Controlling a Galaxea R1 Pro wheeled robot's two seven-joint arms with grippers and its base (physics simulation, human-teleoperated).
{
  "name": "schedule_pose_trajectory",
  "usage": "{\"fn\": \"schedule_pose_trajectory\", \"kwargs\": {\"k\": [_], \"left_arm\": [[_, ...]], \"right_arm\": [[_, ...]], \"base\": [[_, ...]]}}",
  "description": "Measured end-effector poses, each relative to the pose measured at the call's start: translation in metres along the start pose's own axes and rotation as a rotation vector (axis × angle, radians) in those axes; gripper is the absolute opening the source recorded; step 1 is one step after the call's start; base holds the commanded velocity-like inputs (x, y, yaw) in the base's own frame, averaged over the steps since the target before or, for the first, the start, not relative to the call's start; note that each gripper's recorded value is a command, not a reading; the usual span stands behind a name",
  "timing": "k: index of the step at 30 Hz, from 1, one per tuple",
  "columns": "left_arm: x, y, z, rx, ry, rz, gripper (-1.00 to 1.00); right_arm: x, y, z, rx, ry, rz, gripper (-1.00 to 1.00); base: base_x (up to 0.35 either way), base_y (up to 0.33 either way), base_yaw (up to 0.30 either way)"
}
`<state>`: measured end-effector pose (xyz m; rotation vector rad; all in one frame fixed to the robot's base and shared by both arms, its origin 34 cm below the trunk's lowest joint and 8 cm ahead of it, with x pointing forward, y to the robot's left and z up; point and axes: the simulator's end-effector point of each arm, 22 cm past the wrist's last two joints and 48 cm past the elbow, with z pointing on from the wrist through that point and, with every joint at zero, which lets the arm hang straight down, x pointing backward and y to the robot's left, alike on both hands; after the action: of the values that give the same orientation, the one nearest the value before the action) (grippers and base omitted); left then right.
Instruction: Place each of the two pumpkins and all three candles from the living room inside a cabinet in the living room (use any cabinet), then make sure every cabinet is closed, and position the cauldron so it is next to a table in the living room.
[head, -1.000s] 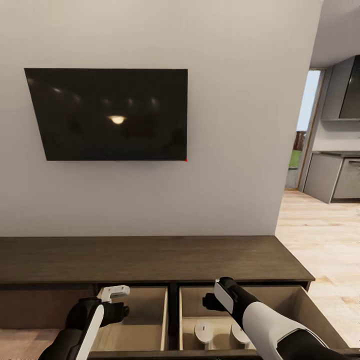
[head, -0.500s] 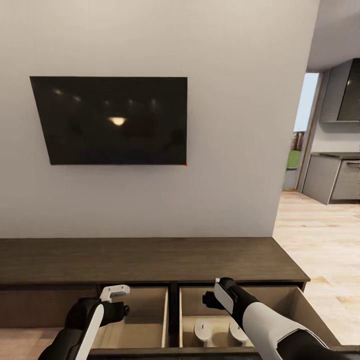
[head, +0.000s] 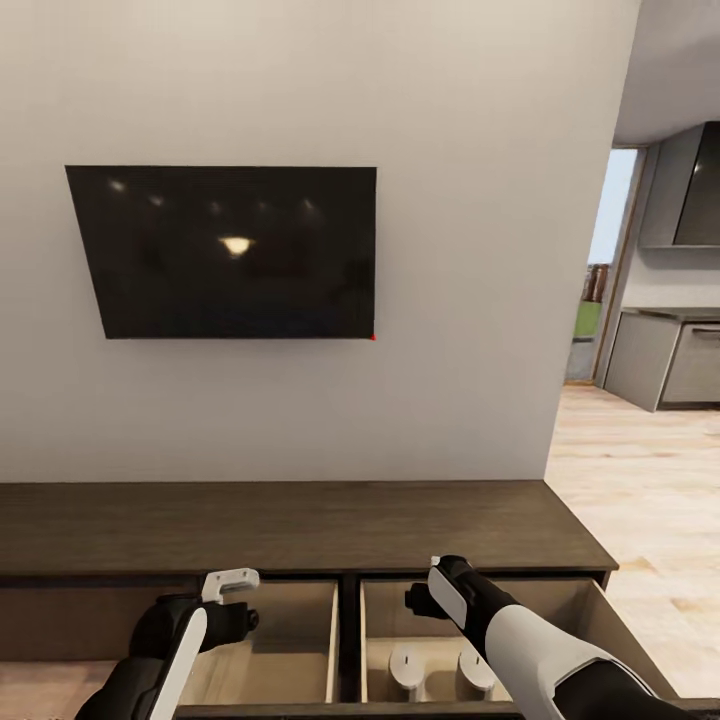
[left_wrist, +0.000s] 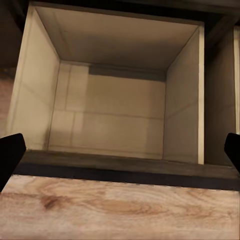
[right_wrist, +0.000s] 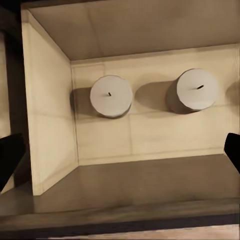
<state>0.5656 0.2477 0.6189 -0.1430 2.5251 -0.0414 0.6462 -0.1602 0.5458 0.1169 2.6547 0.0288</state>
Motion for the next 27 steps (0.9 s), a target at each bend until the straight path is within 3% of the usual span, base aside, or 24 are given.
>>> {"fn": "schedule_pose_trajectory", "kwargs": {"k": [12,18,27], "left_arm": [[-0.019,-0.001,-0.019,-0.002,-0.004,0.000,1.00],[-0.023,-0.002,-0.021,0.003,-0.015,-0.002,1.00],[-0.033,-0.005,-0.028,0.012,-0.045,-0.004,1.00]], "right_arm": [[-0.015,0.001,-0.020,0.000,0.000,0.000,1.00],[-0.015,0.002,-0.020,-0.001,-0.001,0.000,1.00],[-0.015,0.002,-0.019,-0.001,0.000,0.000,1.00]], "base": [[-0.085,0.060,0.000],[-0.041,0.018,0.000],[-0.270,0.079,0.000]]}}
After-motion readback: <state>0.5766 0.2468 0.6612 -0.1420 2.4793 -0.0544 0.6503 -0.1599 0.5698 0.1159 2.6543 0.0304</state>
